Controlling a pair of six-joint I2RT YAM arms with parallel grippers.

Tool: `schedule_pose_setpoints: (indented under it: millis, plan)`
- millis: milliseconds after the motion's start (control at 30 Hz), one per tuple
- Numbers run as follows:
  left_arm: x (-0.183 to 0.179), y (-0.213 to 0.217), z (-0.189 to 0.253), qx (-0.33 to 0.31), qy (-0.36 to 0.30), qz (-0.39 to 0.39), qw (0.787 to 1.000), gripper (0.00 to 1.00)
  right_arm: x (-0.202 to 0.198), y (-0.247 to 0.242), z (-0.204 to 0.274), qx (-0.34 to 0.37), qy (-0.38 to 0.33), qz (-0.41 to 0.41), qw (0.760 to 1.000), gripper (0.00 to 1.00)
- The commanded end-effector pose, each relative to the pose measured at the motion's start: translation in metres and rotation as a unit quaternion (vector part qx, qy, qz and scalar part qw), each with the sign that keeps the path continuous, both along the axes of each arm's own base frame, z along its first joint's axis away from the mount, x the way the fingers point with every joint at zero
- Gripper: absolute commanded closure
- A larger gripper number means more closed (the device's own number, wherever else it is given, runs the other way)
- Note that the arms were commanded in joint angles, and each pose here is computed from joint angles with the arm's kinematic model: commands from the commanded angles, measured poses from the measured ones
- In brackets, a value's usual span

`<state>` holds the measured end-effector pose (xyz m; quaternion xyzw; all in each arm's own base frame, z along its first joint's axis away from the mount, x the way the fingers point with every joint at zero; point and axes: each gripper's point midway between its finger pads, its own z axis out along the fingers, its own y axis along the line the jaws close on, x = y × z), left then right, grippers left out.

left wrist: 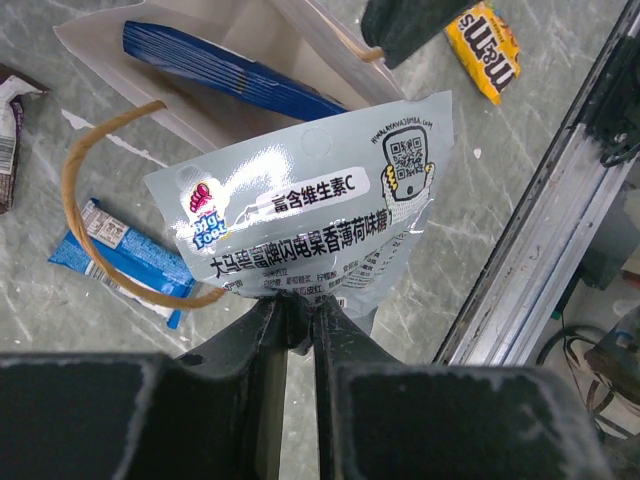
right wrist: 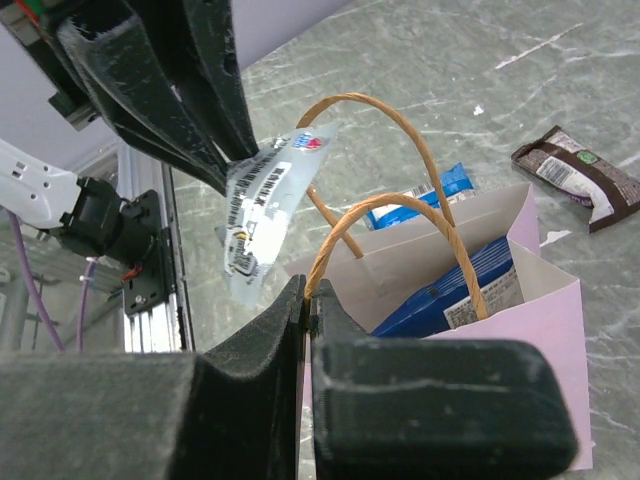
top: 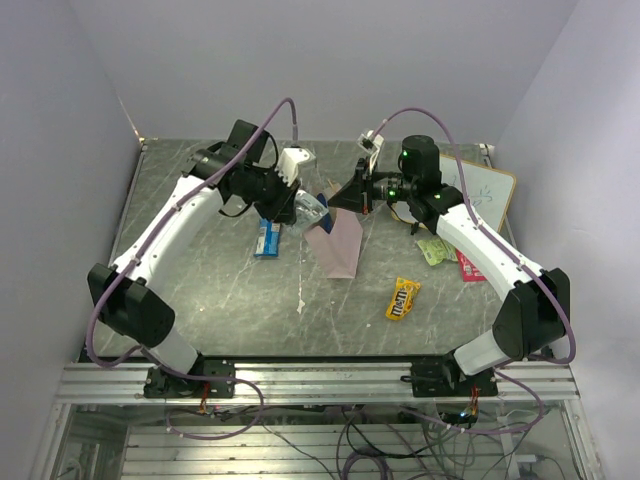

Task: Place the snacks into the paper bag
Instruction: Place the snack in the paper bag.

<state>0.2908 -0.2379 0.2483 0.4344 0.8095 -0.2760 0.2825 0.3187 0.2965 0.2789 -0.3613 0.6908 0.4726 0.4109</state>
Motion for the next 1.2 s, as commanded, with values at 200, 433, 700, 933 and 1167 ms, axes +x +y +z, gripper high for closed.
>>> schedule_pose_setpoints:
  millis: [200, 433, 700, 933, 1167]
  plan:
    - [0.021, 0.005, -0.006, 0.053, -0.011, 0.041, 0.998, 0.78, -0.003, 0.008, 0.006, 0.012, -0.007, 0.042, 0.999, 1.00]
    - [0.024, 0.012, -0.019, 0.089, 0.009, 0.051, 0.995, 0.78, -0.002, 0.009, 0.008, 0.011, -0.010, 0.047, 0.999, 1.00]
    - [0.026, 0.005, -0.022, 0.080, 0.021, 0.048, 0.995, 0.77, -0.006, 0.010, 0.011, 0.017, -0.014, 0.063, 0.998, 1.00]
    - [0.026, -0.003, -0.019, 0.067, 0.030, 0.036, 0.997, 0.75, -0.005, 0.010, 0.007, 0.012, -0.013, 0.061, 0.998, 1.00]
    - [0.025, -0.007, -0.017, 0.062, 0.045, 0.036, 0.996, 0.71, -0.005, 0.011, 0.004, 0.013, -0.008, 0.066, 0.998, 1.00]
